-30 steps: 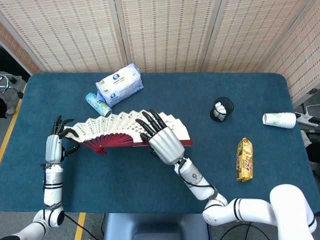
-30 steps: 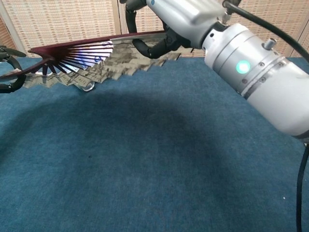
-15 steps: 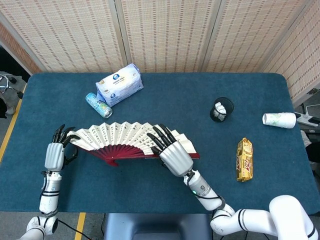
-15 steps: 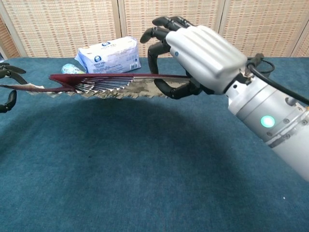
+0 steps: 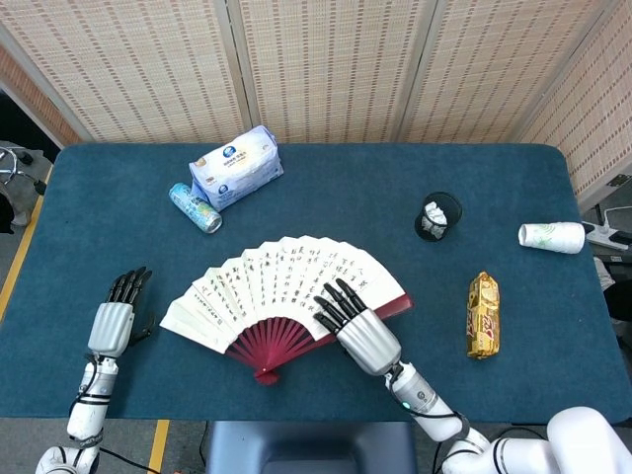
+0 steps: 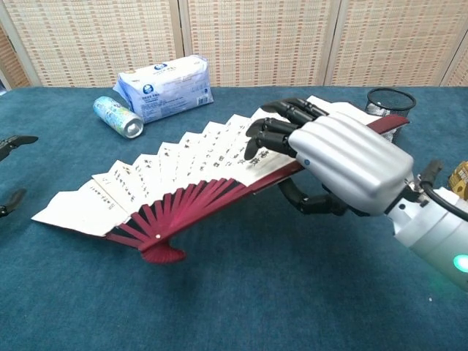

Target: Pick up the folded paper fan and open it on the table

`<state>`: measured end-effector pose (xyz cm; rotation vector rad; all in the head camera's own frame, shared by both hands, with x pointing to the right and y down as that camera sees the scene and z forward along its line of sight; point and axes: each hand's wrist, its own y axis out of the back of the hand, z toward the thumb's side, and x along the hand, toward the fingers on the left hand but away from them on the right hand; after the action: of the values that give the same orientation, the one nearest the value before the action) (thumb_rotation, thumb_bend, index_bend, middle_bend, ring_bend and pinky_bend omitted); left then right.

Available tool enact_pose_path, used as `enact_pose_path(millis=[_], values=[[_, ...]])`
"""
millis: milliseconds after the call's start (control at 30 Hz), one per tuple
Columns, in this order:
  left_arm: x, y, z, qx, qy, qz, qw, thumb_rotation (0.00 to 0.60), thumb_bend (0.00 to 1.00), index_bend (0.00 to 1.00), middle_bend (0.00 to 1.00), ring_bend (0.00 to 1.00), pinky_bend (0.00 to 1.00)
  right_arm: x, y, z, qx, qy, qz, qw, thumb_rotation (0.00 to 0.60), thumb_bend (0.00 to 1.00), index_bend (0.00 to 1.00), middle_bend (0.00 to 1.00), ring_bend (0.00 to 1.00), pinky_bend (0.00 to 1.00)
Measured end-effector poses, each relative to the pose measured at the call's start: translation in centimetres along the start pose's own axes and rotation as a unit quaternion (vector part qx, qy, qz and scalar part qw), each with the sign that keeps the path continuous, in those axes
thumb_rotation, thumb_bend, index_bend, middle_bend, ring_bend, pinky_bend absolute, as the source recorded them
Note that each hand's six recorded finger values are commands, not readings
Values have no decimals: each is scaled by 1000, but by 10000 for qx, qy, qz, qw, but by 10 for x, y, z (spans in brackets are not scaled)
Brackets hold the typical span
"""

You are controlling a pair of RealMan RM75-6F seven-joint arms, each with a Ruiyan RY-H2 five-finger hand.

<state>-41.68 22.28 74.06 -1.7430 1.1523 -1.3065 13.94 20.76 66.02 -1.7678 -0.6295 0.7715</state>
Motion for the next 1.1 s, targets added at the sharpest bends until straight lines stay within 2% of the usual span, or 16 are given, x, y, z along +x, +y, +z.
enact_pose_path(millis=[100,167,200,267,333,467,600,667,833,933,1000,1100], values=[[-2,1,-2,-30,16,-13,10000,600,504,0,0,0,72,11,-8,-6,196,-59,226,9995,600,592,106,131,0,3],[-2,2,-3,-63,7,-6,10000,600,503,0,0,0,72,17,-14,-10,293,-126,432,9986,600,482,14,84,0,0],[-2,2,-2,-96,-1,6,10000,600,503,0,0,0,72,19,-16,-12,338,-157,508,9980,600,430,2,68,0,0],[-2,3,-2,-165,-7,23,9999,600,502,0,0,0,72,24,-19,-17,450,-240,635,9967,600,249,0,19,0,0],[-1,5,-2,-277,3,50,9996,600,502,0,0,0,72,28,-18,-21,529,-338,700,9956,600,140,0,1,0,0],[0,6,-4,-529,46,69,9986,600,491,0,0,0,72,29,-14,-28,666,-387,802,9938,600,21,0,0,0,0],[1,6,-4,-772,48,-3,9970,600,437,0,0,0,73,30,-11,-31,776,-346,1055,9908,600,0,0,0,0,0],[1,6,-2,-864,15,-65,9962,600,413,0,0,0,73,32,-12,-33,854,-307,1321,9871,600,0,0,0,0,0],[0,8,4,-1068,-193,-296,9936,600,402,0,0,0,73,42,-17,-42,1082,-275,2133,9706,600,0,0,0,0,0],[-2,13,9,-1262,-297,-410,9907,600,401,0,0,0,73,48,-13,-47,967,-374,2454,9639,600,0,0,0,0,0],[-6,21,14,-1425,-373,-437,9881,600,393,0,0,0,73,50,-6,-51,843,-474,2454,9646,600,0,0,0,0,0],[-15,41,21,-1596,-496,-379,9852,600,377,0,0,0,75,56,12,-60,669,-720,2154,9716,600,0,0,0,0,0]])
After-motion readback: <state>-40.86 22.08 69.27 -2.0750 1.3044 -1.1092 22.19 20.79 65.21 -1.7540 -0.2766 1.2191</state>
